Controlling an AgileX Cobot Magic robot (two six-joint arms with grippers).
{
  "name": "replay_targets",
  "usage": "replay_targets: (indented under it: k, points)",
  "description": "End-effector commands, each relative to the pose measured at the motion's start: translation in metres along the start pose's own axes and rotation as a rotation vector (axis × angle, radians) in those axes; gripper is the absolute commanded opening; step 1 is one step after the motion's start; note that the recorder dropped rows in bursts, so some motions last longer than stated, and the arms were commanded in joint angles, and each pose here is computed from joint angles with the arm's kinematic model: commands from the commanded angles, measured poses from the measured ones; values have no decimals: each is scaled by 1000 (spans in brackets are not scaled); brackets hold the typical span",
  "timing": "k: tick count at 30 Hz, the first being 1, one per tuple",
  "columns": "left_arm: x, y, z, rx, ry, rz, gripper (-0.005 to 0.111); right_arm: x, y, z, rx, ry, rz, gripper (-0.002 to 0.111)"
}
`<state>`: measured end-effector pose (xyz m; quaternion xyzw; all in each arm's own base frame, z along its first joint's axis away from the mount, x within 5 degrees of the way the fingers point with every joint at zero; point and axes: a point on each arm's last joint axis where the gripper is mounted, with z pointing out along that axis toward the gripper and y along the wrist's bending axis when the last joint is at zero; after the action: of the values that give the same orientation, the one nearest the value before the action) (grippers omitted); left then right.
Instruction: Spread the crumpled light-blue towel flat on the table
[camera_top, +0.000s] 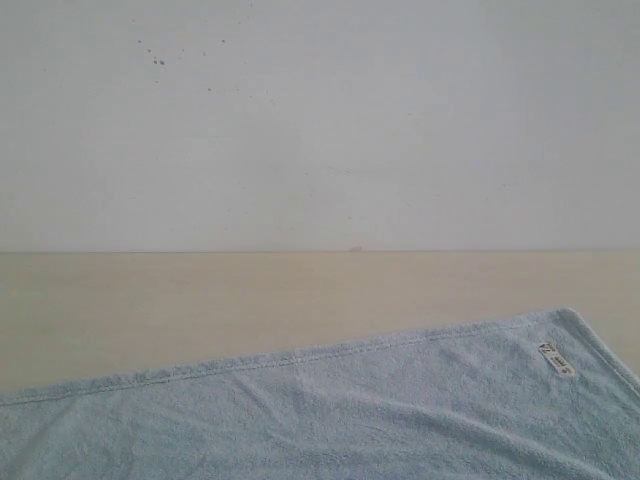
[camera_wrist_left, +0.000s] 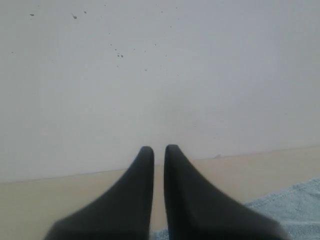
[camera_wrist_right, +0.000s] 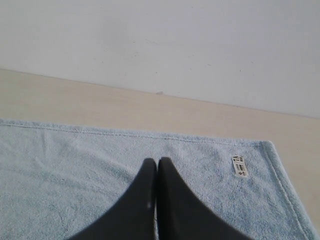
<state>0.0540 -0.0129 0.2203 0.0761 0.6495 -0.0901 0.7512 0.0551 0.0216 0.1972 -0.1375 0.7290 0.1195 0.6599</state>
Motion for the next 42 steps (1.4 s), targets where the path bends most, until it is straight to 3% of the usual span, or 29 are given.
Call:
replay_targets:
  k: [1,42]
  points:
    - [7,0,0,8,51,59,8,-1,0,0,5,-10,-5,0]
    - [8,-1,0,9,66,57,8,-1,0,0,5,-10,-5,0]
